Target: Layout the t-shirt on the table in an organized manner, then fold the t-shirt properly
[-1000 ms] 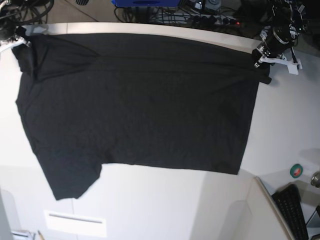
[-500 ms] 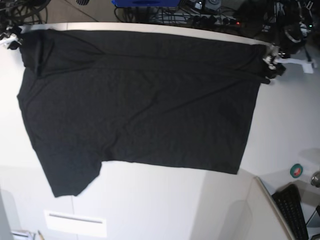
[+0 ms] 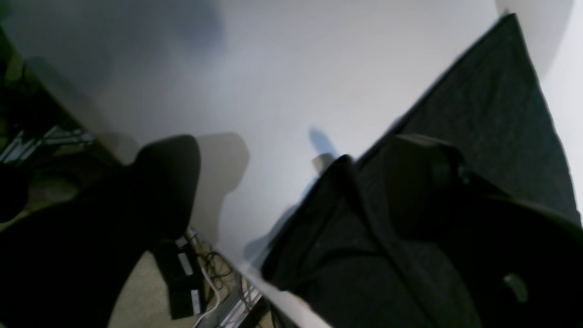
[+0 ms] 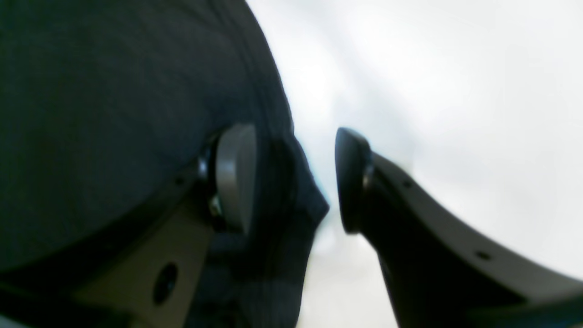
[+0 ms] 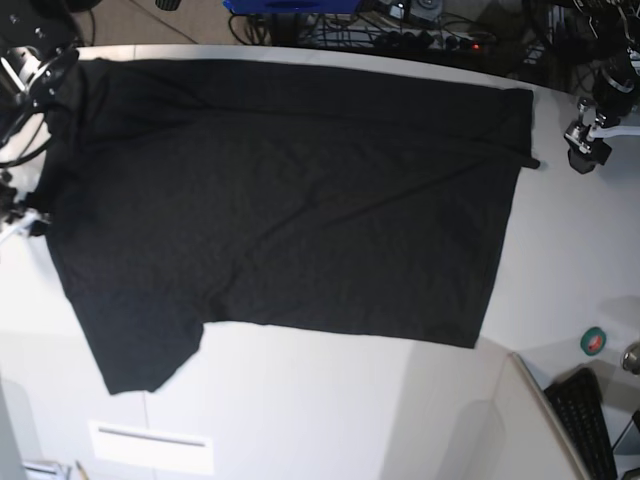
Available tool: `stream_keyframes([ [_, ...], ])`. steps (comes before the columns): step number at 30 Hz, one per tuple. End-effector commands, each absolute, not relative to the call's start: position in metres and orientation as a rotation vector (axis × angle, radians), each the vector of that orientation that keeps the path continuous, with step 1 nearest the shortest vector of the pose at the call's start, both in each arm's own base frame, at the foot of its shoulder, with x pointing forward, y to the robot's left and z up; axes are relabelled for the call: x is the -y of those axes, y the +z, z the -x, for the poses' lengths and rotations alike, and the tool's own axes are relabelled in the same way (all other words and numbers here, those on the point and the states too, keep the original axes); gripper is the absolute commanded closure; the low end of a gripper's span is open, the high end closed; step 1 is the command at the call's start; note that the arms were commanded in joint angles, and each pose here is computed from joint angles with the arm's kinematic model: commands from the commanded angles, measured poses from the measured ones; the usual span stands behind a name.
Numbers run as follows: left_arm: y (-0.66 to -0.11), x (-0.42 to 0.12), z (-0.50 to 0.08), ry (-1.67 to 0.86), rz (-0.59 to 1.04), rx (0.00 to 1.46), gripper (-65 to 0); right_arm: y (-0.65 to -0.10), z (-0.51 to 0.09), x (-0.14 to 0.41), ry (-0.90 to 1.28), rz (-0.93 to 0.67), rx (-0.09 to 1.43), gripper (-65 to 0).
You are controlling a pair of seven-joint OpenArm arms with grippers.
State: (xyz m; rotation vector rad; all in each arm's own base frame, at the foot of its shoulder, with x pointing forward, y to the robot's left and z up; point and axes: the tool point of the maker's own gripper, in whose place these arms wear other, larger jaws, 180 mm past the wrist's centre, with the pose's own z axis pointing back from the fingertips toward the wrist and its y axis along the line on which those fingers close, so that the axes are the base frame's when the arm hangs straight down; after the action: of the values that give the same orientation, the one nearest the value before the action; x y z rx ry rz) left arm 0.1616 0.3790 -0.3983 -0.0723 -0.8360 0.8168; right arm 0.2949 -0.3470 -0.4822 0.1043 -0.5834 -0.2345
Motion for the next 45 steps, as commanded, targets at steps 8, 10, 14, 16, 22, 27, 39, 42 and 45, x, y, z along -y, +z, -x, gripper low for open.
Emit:
stream_keyframes([
  [8,-0.385,-0.388,-0.165,0.801,0.056,0.878,-60.1,-0.498,-0.316,0.357,-0.38,-0.12,0.676,-27.2],
  [10,-0.386,-0.387,-0.166,0.798,0.059,0.876,-60.1,-0.5,-0.312,0.357,-0.38,-0.121,0.661,-25.7],
  [14,-0.387,-0.385,-0.167,0.799,0.064,0.875,-60.1,-0.502,-0.305,0.361,-0.374,-0.102,0.657,0.0],
  [16,-0.387,-0.385,-0.167,0.799,0.064,0.875,-60.1,-0.492,-0.309,0.369,-0.362,-0.073,0.688,0.0],
  [22,-0.387,-0.386,-0.167,0.797,0.063,0.876,-60.1,-0.455,-0.299,0.373,-0.259,0.071,0.736,0.0],
  [27,-0.387,-0.385,-0.167,0.798,0.065,0.875,-60.1,-0.425,-0.264,0.364,-0.197,0.188,0.612,0.0],
  [39,-0.385,-0.384,-0.169,0.795,0.067,0.883,-60.1,-0.419,-0.212,0.322,-0.214,0.192,0.425,-24.9],
  [42,-0.385,-0.384,-0.169,0.794,0.066,0.883,-60.1,-0.404,-0.233,0.323,-0.222,0.153,0.531,-44.1],
  [45,-0.386,-0.384,-0.168,0.796,0.066,0.881,-60.1,-0.392,-0.268,0.337,-0.233,0.117,0.636,-46.7],
])
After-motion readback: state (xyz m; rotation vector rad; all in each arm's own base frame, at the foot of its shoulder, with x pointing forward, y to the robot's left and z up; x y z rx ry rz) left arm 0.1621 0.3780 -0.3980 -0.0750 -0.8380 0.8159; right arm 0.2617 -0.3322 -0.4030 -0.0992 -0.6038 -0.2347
